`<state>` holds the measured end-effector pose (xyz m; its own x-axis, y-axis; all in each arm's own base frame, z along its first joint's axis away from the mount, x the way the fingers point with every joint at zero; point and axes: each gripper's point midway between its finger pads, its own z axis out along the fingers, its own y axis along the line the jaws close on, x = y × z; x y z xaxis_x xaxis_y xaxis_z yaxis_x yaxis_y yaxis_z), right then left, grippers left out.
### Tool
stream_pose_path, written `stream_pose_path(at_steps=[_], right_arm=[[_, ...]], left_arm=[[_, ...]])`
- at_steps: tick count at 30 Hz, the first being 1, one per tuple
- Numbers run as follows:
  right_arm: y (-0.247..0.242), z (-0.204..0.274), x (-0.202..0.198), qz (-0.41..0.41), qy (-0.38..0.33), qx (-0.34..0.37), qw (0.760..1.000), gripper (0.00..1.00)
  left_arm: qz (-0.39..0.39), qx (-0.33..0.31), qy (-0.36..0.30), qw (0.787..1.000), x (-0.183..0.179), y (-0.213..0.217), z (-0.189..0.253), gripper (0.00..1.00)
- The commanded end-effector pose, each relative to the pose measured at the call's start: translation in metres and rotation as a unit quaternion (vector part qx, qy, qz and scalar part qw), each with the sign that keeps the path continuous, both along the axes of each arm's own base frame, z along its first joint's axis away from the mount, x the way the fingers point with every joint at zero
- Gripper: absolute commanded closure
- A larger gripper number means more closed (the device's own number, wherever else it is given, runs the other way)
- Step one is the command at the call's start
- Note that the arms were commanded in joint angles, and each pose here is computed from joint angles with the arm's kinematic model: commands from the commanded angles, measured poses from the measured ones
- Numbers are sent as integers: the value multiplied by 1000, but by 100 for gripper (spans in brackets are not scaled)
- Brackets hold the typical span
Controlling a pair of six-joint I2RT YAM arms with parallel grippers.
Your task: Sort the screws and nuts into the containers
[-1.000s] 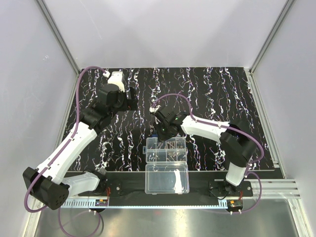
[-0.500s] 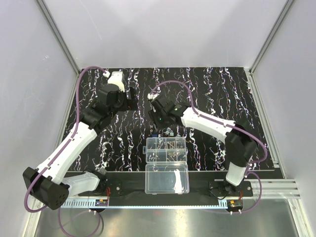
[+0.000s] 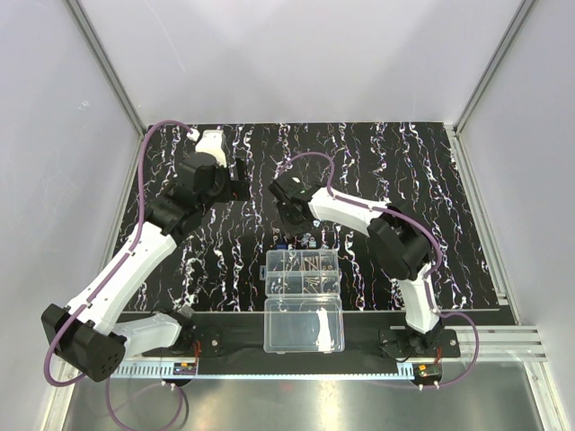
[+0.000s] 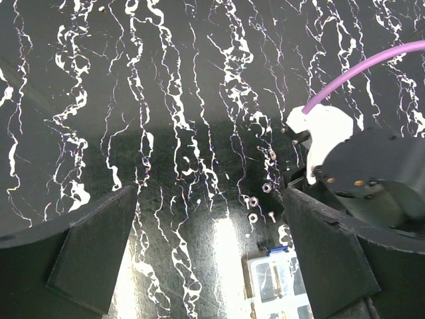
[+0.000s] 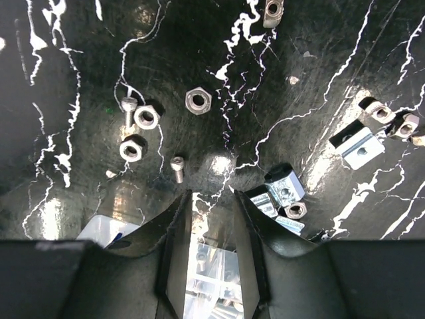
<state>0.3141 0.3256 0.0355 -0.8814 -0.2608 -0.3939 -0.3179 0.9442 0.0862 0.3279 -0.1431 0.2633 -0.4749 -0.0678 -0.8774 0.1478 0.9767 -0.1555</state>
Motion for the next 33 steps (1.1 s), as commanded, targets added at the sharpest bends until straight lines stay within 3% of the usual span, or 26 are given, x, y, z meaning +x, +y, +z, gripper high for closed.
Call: stream_pose_path(at_steps=[1, 13, 21, 33], right_arm=[[16, 19, 11, 1, -18, 24, 1000, 62], [29, 12, 9, 20, -7, 47, 999, 60], [13, -5, 16, -1, -7, -12, 1000, 62], [9, -11, 4, -13, 12, -14, 1000, 66]], left_arm=[[8, -10, -36, 999, 1, 2, 28, 1], [3, -12, -38, 999, -1, 0, 29, 1], [7, -7, -35, 999, 1, 1, 26, 1], [5, -8, -34, 999, 1, 0, 25, 1]])
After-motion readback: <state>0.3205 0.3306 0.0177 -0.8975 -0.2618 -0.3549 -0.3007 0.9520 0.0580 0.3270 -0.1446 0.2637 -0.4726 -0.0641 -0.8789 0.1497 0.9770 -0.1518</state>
